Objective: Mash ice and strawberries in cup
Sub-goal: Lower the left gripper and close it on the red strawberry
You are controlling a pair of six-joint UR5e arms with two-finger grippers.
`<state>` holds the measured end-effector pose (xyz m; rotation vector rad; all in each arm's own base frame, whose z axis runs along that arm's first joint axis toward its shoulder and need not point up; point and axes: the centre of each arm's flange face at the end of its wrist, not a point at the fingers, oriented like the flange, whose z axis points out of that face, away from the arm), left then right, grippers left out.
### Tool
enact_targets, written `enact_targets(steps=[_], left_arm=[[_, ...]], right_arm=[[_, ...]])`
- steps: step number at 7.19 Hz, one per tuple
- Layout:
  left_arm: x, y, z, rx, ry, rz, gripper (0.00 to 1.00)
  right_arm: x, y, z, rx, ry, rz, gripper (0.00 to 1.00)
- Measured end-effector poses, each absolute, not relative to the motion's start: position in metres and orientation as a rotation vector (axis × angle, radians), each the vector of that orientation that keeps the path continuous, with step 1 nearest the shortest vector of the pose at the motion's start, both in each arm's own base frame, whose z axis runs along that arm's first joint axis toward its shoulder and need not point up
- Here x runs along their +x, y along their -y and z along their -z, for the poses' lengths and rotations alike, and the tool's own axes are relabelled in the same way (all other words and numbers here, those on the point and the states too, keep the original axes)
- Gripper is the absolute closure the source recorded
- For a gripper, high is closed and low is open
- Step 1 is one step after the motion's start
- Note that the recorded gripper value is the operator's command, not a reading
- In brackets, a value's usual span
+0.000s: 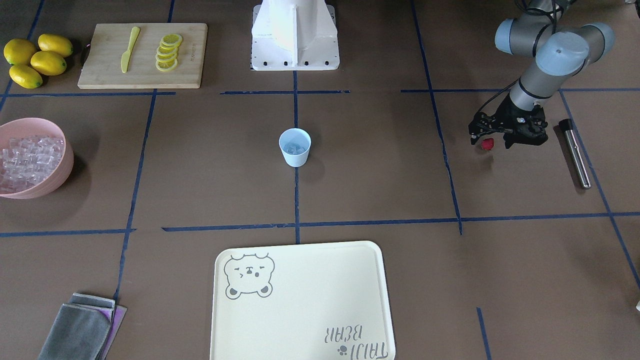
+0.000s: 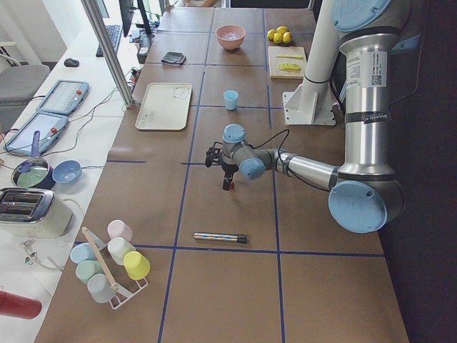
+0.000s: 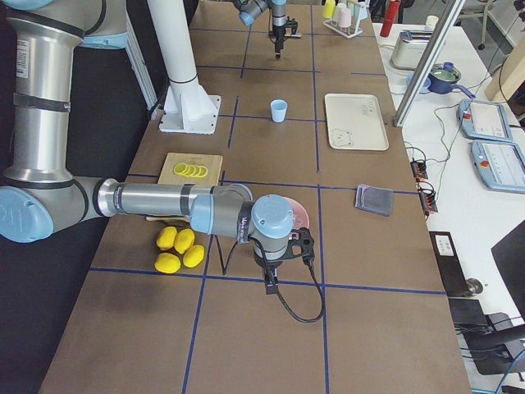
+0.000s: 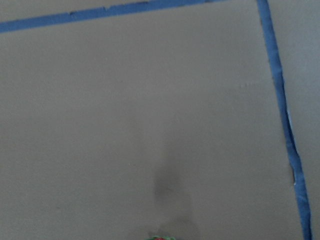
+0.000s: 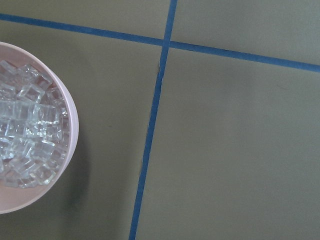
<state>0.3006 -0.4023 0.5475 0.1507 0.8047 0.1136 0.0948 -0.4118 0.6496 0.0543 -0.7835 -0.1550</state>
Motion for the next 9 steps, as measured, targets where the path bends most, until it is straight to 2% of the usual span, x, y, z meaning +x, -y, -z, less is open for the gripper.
enact_targets(steps=[1,2,3,4,5,9], left_arm=[[0.304,0.401,-0.560,0.154,-0.811,-0.117,0.21],[0.304,0.400,-0.566,0.156,-0.816,-0.118,0.62],[0.305,0.400,-0.568,0.154,-0.819,-0.119,0.79],[0.305,0.399,-0.567,0.154,-0.822,-0.122,0.88],[0.303,0.398,-0.565,0.156,-0.825,-0.123,0.92],[0.284,0.382,-0.543,0.179,-0.846,-0.128,0.98]], right_arm=[[0.095,0.412,-0.649,0.054,0.783,0.155,0.01],[0.095,0.411,-0.649,0.054,0.783,0.155,0.01],[0.095,0.411,-0.650,0.054,0.784,0.155,0.01],[0.095,0.411,-0.650,0.054,0.784,0.155,0.01],[0.095,0.411,-0.650,0.054,0.784,0.155,0.01],[0.094,0.411,-0.650,0.053,0.785,0.153,0.01]])
